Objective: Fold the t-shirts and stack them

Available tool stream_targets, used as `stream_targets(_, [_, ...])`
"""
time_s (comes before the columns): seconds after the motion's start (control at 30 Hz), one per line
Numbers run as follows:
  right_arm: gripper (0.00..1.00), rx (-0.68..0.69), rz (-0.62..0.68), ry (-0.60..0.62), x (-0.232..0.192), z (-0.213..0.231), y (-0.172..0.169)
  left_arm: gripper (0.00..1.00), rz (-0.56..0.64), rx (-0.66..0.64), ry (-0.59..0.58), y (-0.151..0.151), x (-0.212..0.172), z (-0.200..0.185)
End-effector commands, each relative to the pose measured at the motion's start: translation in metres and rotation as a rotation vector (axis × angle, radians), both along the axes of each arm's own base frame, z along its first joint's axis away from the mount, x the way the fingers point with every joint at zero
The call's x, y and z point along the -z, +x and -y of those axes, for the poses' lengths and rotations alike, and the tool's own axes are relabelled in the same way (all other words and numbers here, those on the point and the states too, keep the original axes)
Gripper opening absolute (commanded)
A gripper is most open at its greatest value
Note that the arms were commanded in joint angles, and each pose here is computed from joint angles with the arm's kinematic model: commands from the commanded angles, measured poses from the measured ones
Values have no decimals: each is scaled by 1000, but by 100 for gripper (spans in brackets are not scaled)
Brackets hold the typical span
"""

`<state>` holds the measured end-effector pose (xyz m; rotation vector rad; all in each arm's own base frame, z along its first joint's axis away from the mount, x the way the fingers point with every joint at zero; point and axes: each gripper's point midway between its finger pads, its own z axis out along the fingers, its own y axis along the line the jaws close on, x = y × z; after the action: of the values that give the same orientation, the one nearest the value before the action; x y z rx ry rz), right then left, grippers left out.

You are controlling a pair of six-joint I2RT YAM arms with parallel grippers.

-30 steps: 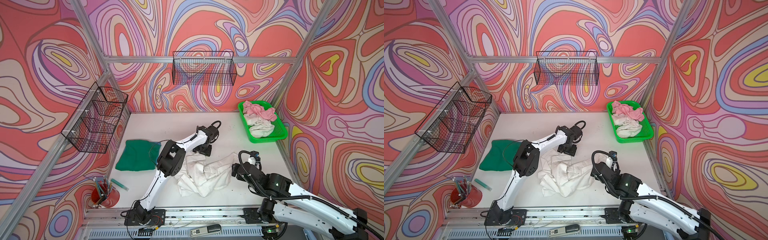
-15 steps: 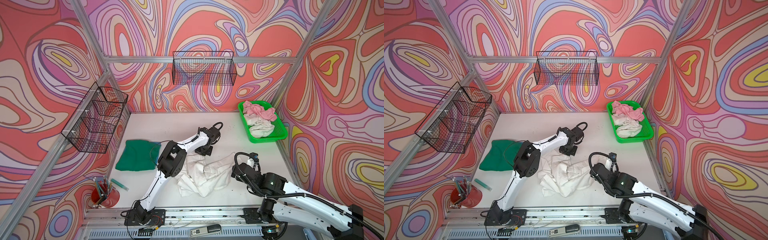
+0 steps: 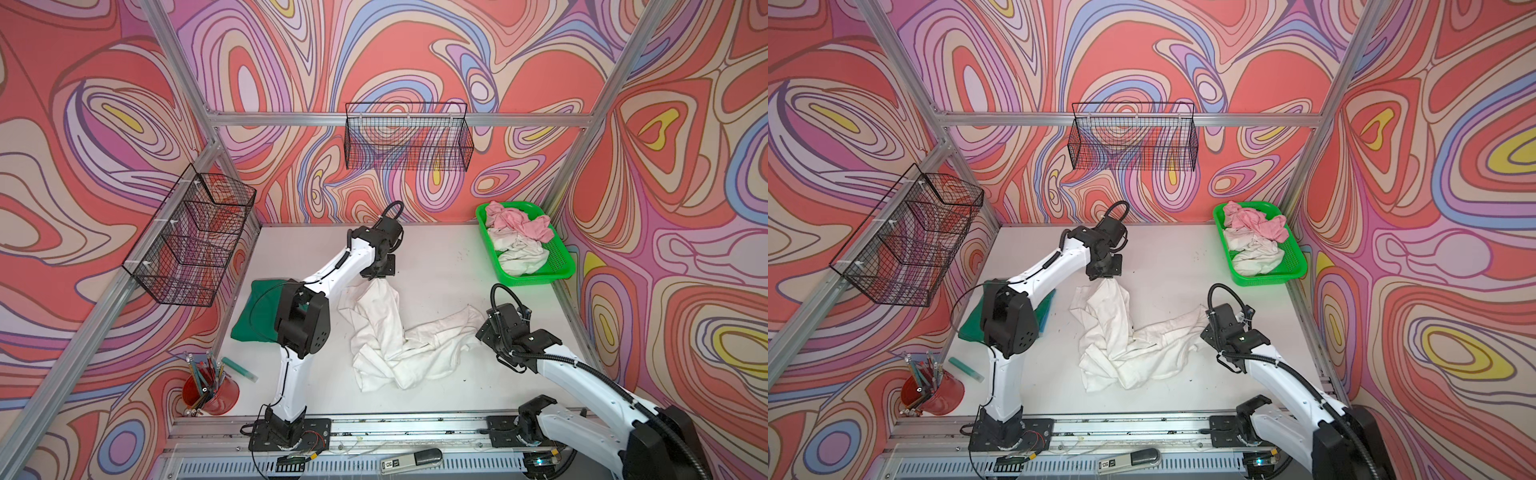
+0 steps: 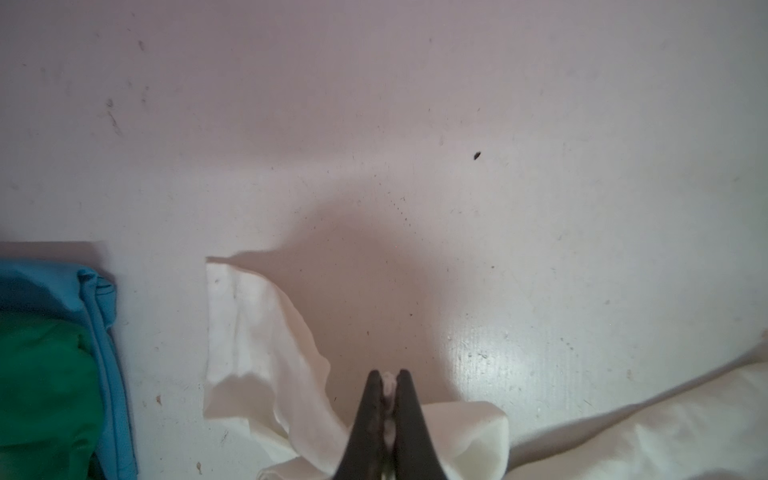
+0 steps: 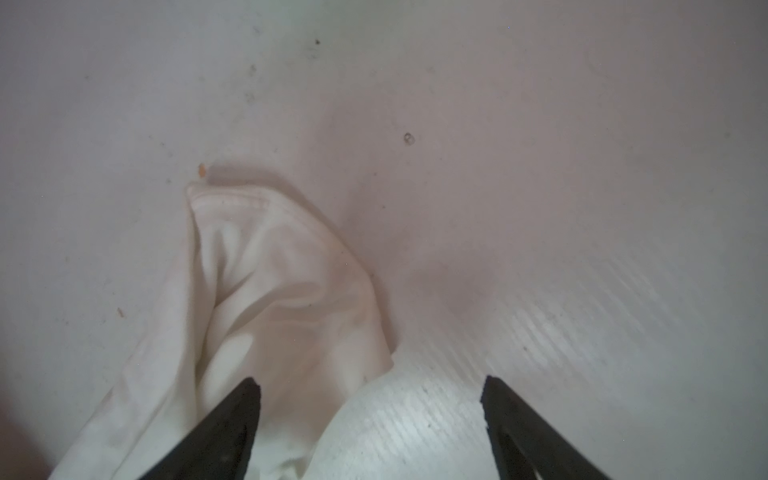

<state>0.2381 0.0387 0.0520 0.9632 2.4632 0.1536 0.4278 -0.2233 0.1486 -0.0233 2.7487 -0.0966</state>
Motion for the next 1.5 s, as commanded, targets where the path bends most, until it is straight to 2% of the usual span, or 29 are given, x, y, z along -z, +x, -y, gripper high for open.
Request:
stream_targets(0.0, [82, -84, 20, 113, 4, -22, 22, 0, 22, -26, -68, -2, -15, 1])
stream_targets(0.17, [79, -70, -18, 102, 20, -24, 33, 0, 54, -47, -87, -3, -33, -11])
stream_targets(0.33, [63, -42, -35, 98, 37, -22, 33, 0, 78, -74, -109, -4, -45, -24])
stream_targets(0.37, [58, -41, -33, 90, 38, -20, 35, 0, 82, -81, -115, -3, -48, -28])
stream_targets(0.57, [8, -56, 29, 31, 14, -12, 51, 0, 138, -132, -145, -1, -78, -55])
stream_targets(0.63, [0, -61, 72, 3, -6, -9, 60, 0, 160, -155, -163, -1, -89, -66])
stream_targets(0.8, [0, -62, 222, -92, -81, 4, 80, 0, 222, -215, -219, -9, -118, -93])
stream_targets(0.97, [0, -81, 454, -149, -190, 11, 93, 0, 300, -293, -291, -23, -152, -120])
stream_targets(1.07, [0, -99, 603, -165, -257, 13, 90, 0, 355, -348, -346, -33, -173, -137])
stream_targets(1.2, [0, -187, 847, -151, -343, 5, 69, 0, 420, -402, -391, -50, -198, -153])
stream_targets(1.3, [0, -215, 991, -157, -391, 6, 45, 0, 465, -422, -430, -61, -215, -161])
stream_targets(1.47, [0, -282, 1055, -151, -425, 1, 22, 0, 485, -427, -497, -80, -226, -159])
